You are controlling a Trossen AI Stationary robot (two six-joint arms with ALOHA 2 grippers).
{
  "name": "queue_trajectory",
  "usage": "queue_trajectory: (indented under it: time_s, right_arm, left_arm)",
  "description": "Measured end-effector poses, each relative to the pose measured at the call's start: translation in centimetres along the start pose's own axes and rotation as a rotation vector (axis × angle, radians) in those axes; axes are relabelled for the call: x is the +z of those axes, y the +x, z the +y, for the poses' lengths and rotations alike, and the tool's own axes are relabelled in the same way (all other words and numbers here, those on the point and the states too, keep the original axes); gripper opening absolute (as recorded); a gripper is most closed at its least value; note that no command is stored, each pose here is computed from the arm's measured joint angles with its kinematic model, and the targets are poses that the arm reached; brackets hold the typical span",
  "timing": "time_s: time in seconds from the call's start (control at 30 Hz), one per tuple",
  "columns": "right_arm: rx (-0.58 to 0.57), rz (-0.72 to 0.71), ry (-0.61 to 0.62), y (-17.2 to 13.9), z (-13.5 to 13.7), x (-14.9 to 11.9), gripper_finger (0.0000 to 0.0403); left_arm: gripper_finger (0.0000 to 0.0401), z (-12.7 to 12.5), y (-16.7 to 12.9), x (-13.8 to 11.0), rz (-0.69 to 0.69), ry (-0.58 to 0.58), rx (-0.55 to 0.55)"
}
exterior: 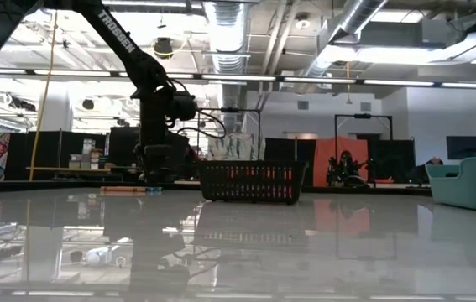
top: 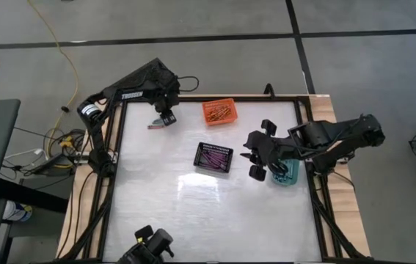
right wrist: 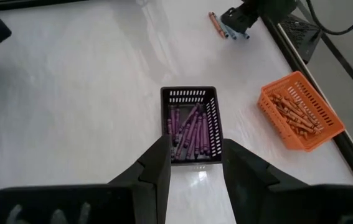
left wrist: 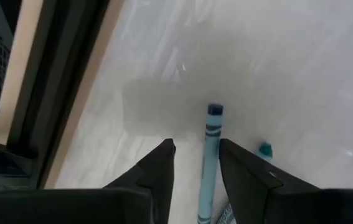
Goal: Sort crayons
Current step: Put the blue green crayon into the green bin
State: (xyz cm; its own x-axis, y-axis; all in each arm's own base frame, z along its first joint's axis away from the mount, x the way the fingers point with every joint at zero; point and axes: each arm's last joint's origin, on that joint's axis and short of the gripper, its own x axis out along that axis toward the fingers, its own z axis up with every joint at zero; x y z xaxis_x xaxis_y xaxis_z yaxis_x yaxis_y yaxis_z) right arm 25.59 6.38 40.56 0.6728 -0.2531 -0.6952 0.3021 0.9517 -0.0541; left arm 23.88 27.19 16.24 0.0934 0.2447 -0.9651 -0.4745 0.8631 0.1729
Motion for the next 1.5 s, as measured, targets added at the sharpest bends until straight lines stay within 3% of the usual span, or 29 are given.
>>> queue_trajectory:
  time_s: [0.2,0.47,0.63,0.97,1.07,1.2,1.5]
  right_arm:
    - [-0.018,-0.012,0.000,-0.1,0.1,0.0,0.0136]
    - [-0.013,-0.015,0.025,-0.1,0.2,0.0,0.0136]
    - [-0.007,-0.017,0.015,-0.3,0.6,-0.2,0.0136]
    - [-0.024,-0.022,0.016,-0.3,0.5,-0.2,0.0137]
    - [-0.026,-0.018,0.019,-0.3,0.4,-0.2,0.0137]
    - [-0.055,0.031,0.064,-0.3,0.2,-0.8,0.0137]
    - [-0.255,0.016,0.232,1.1,0.6,-4.0,0.0137]
  left_arm:
    - [0.0081,-0.4,1.4,-0.1,0.046,0.014,-0.033]
    - [0.0063,-1.4,2.6,0.2,0.083,0.048,-0.037]
    - [0.0011,-1.0,1.8,1.2,0.072,0.071,-0.029]
    - [0.0002,-0.7,-2.6,5.5,-0.084,0.074,-0.073]
    - [0.0002,-1.6,-4.7,7.2,-0.171,0.093,-0.142]
    - [0.0001,-4.1,-7.3,9.2,-0.294,0.126,-0.313]
    - [0.0000,-10.7,-13.2,12.4,-0.565,0.281,-0.759]
